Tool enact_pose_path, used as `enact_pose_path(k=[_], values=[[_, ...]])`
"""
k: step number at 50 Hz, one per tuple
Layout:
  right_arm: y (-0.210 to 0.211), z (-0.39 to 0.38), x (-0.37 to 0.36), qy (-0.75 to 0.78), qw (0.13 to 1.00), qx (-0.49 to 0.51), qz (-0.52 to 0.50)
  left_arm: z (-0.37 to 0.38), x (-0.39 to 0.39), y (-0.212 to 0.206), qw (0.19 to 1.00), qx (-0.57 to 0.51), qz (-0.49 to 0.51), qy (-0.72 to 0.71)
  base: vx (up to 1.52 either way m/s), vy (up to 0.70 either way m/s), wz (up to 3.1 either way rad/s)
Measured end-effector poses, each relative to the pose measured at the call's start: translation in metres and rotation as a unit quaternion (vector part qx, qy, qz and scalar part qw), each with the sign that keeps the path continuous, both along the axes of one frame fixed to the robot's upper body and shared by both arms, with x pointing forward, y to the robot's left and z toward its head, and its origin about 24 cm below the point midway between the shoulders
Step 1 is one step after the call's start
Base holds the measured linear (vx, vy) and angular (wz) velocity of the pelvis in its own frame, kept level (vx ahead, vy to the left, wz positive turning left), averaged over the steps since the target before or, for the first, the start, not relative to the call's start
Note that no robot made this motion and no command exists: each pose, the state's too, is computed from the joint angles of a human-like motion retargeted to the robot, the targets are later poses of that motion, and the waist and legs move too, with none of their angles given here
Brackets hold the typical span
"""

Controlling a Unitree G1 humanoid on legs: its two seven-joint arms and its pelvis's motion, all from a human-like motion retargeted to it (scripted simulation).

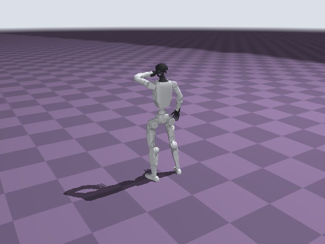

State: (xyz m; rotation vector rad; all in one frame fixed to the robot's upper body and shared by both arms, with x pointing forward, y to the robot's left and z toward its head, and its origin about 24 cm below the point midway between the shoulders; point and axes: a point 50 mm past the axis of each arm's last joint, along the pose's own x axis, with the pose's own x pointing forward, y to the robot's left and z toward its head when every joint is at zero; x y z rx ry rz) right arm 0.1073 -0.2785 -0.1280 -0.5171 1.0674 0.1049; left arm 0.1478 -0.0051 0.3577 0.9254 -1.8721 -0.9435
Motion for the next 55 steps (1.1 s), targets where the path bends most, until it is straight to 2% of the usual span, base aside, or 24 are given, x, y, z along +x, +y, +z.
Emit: enact_pose_path(k=[10,13,22,25,35,47,55], values=[[-0.005,0.014,0.016,-0.071,0.997,-0.002,-0.037,-0.003,0.004,0.049,0.997,-0.042,0.047,0.035,0.00,0.00,-0.18],[-0.007,0.013,0.010,-0.065,0.997,-0.001,-0.046,0.001,0.004,0.042,0.998,-0.042,0.043,0.026,0.00,0.00,0.08],[0.005,-0.002,-0.005,-0.009,1.000,0.013,-0.026,0.005,-0.001,-0.013,1.000,0.007,-0.004,-0.014,0.01,0.00,0.24],[0.008,-0.002,-0.001,-0.012,1.000,0.014,-0.015,0.003,0.000,-0.008,1.000,0.012,0.003,-0.012,0.00,0.00,-0.07],[0.004,0.012,0.015,-0.073,0.997,0.010,-0.027,-0.004,0.005,0.052,0.997,-0.040,0.055,0.035,0.01,-0.01,-0.21],[0.002,-0.002,-0.006,-0.004,1.000,0.006,-0.025,0.006,-0.005,-0.005,1.000,-0.004,-0.004,-0.025,0.01,0.00,0.24],[-0.003,0.010,0.016,-0.055,0.998,-0.002,-0.029,0.000,0.005,0.029,0.999,-0.016,0.039,0.008,0.00,-0.01,-0.26]])
